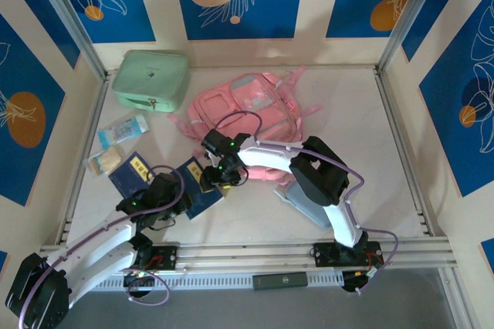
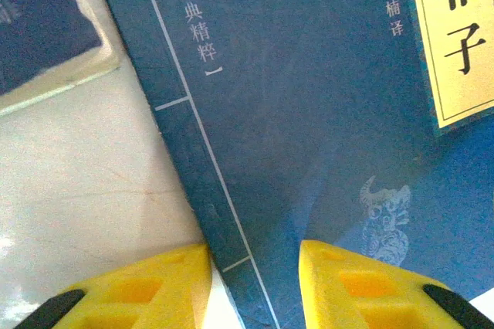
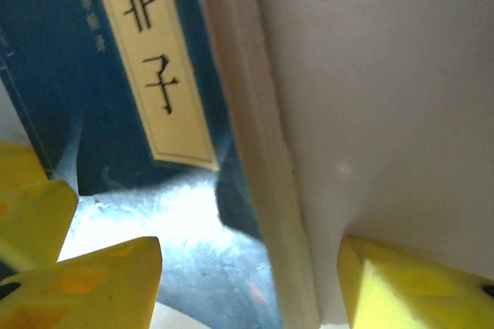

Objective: Pack the student bag
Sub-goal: Pick up the book from the bottom-center of the table.

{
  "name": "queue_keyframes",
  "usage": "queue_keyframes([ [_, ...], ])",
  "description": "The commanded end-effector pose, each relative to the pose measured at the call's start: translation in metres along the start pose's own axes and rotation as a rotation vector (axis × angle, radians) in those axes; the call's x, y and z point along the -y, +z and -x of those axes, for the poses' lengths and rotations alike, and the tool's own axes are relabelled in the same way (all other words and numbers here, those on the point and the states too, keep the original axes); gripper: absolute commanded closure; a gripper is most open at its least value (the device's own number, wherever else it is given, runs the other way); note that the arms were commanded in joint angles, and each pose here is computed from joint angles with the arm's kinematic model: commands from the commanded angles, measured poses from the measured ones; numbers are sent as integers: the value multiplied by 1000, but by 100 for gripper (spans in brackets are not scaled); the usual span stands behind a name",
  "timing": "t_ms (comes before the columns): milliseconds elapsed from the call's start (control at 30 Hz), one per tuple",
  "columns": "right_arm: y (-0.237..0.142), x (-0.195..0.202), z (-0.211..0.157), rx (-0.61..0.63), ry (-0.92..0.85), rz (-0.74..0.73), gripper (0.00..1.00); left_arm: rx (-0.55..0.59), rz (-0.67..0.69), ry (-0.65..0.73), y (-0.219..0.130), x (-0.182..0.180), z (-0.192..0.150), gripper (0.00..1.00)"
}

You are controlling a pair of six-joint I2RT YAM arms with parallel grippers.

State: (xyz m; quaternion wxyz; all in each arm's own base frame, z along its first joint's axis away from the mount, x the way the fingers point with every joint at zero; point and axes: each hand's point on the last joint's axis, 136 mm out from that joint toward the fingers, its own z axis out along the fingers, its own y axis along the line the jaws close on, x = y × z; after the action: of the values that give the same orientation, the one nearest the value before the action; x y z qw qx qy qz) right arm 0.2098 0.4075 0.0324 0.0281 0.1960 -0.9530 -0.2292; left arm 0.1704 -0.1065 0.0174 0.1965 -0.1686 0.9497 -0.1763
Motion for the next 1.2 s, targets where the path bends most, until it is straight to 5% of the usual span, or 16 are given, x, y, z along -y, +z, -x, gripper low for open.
queue_keyframes([
  [0, -10, -24, -3, -7, -43, 78, 39, 3, 1, -16, 7, -7, -3, 63],
  [333, -31, -45, -3, -6, -42, 256, 44, -1, 2, -9, 6, -6, -4, 63],
  [667, -23, -35, -5, -29, 8, 260, 58, -5, -10, -8, 7, -2, -2, 63],
  [967, -26, -31, -4, -25, 37, 250, 86, -10, -13, 0, 6, 2, 0, 61],
  [1167, -50, -47, -4, 36, 10, 319, 100, 16, -38, 25, -7, 15, 11, 45],
])
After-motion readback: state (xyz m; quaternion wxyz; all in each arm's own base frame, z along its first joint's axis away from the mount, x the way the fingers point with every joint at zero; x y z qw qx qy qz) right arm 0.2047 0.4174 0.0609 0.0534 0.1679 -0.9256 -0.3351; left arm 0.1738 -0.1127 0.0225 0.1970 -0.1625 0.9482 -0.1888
